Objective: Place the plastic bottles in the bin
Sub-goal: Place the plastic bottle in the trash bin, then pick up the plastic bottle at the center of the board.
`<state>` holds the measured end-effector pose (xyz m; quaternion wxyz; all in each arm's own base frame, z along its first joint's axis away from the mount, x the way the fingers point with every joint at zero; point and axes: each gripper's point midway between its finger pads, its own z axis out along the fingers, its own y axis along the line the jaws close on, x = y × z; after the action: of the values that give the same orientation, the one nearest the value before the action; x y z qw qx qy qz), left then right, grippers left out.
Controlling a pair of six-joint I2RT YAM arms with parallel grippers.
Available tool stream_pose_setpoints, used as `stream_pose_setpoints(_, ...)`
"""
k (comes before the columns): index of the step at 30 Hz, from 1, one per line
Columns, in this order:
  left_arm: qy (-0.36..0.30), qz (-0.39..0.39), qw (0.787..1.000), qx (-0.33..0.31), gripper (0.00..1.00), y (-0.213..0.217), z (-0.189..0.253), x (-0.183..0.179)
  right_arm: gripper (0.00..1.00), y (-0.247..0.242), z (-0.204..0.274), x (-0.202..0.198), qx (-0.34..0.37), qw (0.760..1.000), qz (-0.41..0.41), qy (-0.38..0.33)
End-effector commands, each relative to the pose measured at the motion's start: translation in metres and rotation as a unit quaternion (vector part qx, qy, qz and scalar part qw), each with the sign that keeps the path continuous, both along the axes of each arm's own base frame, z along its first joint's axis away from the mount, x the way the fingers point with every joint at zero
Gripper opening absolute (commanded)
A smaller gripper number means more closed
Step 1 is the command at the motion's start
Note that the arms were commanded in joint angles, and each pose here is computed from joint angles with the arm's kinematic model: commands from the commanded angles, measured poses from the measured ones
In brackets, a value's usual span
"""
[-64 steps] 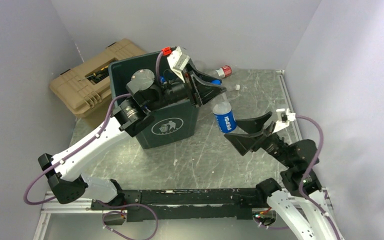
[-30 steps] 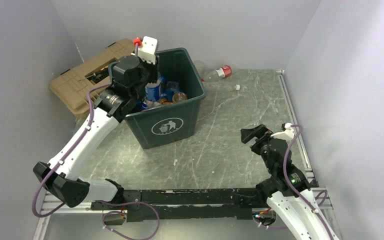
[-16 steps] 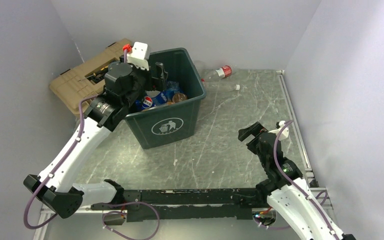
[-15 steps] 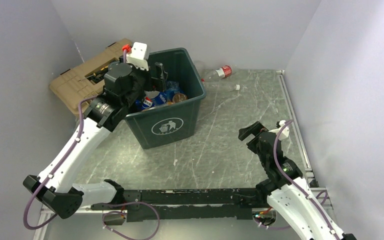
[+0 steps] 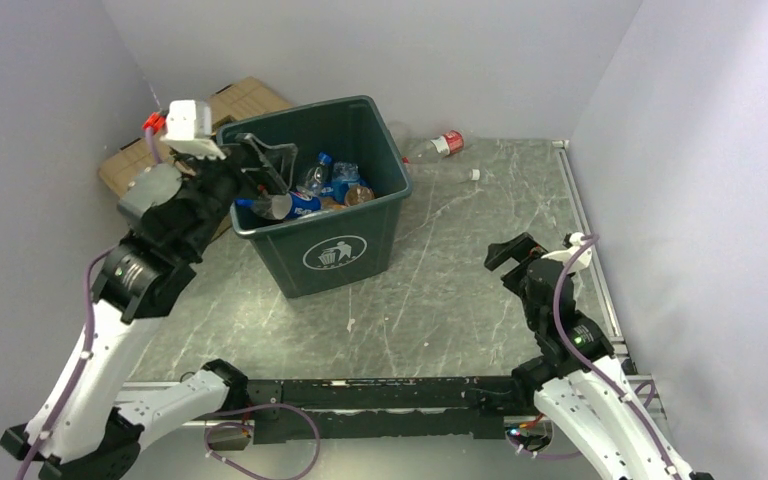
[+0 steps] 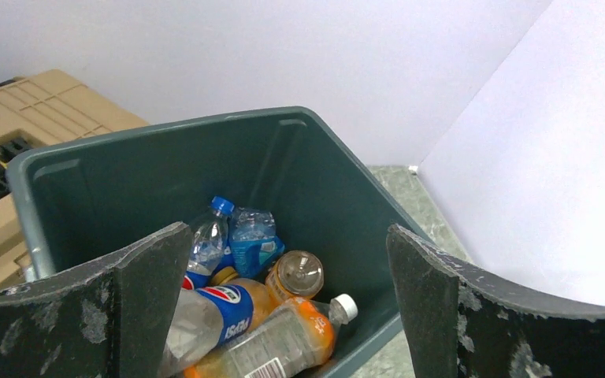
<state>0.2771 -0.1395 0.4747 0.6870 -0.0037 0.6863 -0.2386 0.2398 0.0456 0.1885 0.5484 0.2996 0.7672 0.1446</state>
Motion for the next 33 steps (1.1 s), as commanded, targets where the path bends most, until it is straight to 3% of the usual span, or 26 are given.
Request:
stream_pose_setpoints(1,-0.003,0.018,0.999,-0.037,0.99,0.018,0.005,-0.02,1.0,0.007,0.051,0.008,0.002,0.997,0.024,-0.067)
stream_pose_setpoints(9,-0.046,0.018,0.992,-0.112,0.99,0.037,0.022,-0.053,0.99,0.006,0.092,0.026,0.0,0.994,0.005,-0.112)
stream_pose_setpoints(15,-0.029,0.002,0.993,-0.118,0.99,0.035,0.006,-0.061,0.96,0.023,0.098,0.093,0.01,0.997,-0.008,-0.077)
stream_pose_setpoints(17,-0.024,-0.009,0.993,-0.119,0.98,0.031,-0.001,-0.063,0.96,0.018,0.088,0.12,0.031,0.997,-0.02,-0.068)
stream_pose_setpoints(22,-0.007,-0.031,0.992,-0.125,0.96,0.024,-0.018,-0.069,0.95,-0.007,0.05,0.184,0.169,0.984,-0.025,-0.054)
stream_pose_setpoints(27,0.005,-0.026,0.992,-0.12,0.95,0.026,-0.028,-0.069,0.94,-0.025,0.022,0.237,0.172,0.984,-0.034,-0.02)
stream_pose_setpoints(33,0.019,-0.016,0.993,-0.116,0.94,0.025,-0.039,-0.062,0.92,-0.057,-0.047,0.285,0.196,0.977,-0.078,0.041)
